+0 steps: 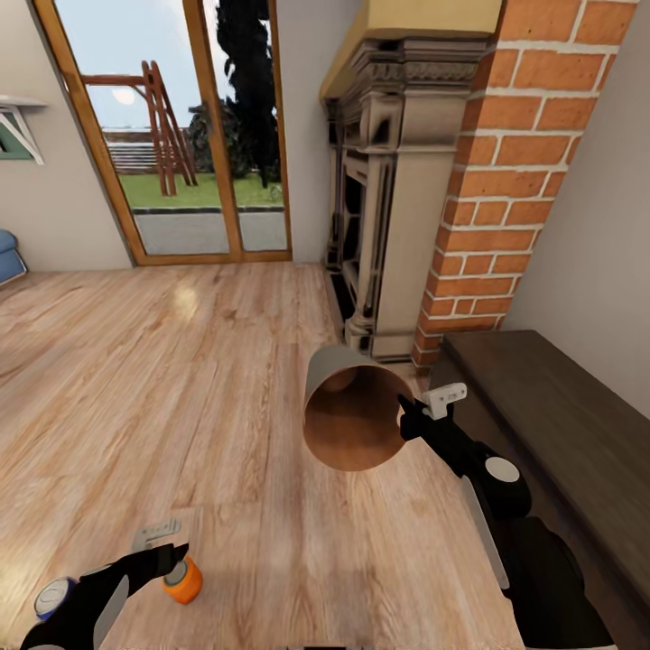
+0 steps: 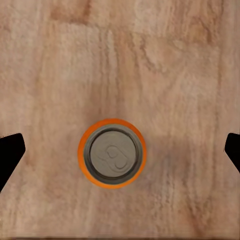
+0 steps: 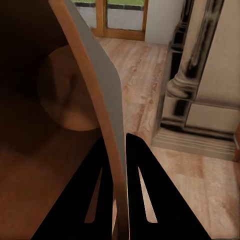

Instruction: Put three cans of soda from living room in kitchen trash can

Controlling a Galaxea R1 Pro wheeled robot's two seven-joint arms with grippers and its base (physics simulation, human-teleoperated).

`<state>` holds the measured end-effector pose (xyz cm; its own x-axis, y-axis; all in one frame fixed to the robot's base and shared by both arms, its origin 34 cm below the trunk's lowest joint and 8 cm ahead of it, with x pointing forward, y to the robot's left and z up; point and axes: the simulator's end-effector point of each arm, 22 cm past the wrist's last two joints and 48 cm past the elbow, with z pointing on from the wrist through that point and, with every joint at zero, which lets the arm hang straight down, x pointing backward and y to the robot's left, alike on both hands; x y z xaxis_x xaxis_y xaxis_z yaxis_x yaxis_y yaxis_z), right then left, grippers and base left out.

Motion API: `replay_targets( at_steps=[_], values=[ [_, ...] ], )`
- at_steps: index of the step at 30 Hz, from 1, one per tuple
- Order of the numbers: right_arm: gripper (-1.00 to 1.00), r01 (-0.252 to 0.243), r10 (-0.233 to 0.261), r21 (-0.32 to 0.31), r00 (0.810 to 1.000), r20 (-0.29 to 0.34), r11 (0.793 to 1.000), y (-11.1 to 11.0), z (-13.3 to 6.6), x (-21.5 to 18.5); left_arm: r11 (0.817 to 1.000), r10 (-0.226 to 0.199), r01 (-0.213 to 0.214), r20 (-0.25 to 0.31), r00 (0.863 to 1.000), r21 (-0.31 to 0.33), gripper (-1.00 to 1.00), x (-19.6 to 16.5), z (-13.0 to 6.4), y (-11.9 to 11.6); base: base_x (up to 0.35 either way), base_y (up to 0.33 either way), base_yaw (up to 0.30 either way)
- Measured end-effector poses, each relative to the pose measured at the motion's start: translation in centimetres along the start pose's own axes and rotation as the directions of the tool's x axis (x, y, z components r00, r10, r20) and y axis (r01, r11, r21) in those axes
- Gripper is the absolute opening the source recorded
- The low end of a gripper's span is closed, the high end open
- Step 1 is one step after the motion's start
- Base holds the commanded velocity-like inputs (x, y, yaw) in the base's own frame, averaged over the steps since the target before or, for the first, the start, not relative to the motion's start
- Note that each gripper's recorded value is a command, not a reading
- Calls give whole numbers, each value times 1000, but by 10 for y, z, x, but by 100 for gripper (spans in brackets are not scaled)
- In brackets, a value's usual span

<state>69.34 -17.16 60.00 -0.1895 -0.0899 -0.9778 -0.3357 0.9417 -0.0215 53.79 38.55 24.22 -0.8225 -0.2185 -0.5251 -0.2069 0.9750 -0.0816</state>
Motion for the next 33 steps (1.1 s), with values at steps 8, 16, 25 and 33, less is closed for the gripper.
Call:
replay_targets(
  at_steps=[8,16,25,33],
  values=[
    [-100,-8,8,-3,999,-31,1000,0,7,20,1000,2,-2,-32,999,-7,100,16,9,3,0,0,0],
    [-100,-18,18,-5,998,-62,1000,-1,13,40,1000,3,-4,-64,998,-14,100,31,17,6,0,0,0],
    [-100,-20,20,-7,997,-69,1000,0,15,44,1000,4,-5,-72,997,-16,100,35,18,7,0,0,0],
    [-100,-21,20,-7,997,-69,1000,0,15,45,1000,5,-6,-72,997,-16,100,35,18,7,169,0,0]
  ],
)
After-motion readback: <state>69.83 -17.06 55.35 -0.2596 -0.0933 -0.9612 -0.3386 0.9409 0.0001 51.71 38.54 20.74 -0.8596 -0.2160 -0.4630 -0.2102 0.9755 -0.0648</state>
